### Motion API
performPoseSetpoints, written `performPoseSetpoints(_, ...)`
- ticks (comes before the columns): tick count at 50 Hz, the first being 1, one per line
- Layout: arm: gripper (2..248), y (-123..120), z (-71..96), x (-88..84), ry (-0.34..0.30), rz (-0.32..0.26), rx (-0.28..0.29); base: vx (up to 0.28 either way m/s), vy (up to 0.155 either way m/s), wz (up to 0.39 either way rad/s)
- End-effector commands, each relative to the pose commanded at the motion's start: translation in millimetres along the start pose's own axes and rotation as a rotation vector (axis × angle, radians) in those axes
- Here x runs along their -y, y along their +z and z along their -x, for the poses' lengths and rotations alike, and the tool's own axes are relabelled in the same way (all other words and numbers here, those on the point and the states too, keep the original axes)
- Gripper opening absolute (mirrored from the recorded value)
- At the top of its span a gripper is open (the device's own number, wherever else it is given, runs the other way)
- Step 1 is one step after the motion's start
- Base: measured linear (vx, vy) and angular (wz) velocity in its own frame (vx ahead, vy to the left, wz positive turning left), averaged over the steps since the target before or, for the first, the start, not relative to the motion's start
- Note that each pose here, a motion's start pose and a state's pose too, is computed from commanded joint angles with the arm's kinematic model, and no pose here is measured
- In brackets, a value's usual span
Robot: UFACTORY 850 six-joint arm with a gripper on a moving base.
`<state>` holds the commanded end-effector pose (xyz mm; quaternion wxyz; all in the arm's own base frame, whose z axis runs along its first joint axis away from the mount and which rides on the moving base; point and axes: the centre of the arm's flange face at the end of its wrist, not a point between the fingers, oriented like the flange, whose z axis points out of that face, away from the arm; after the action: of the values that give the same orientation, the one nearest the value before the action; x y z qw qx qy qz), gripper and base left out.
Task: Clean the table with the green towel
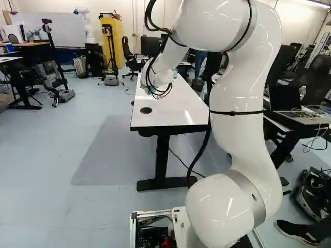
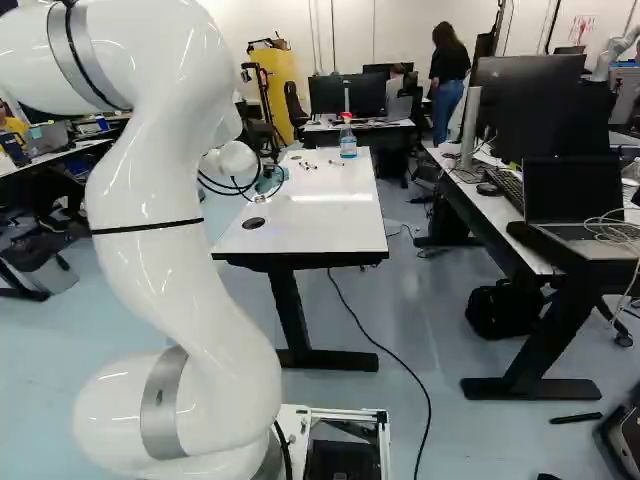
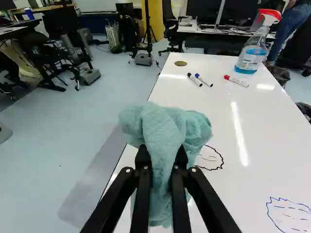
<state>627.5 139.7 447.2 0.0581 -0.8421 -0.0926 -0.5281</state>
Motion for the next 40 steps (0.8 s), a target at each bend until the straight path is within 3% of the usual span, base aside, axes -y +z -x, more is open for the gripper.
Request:
performPoseSetpoints(23,43,40,-15.7,-7.9,0.005,0.011,-0.057,0.0,0.0,0.0)
performPoseSetpoints(40,43,62,-18.4,-12.7,0.007,0.016,-0.075,0.0,0.0,0.0)
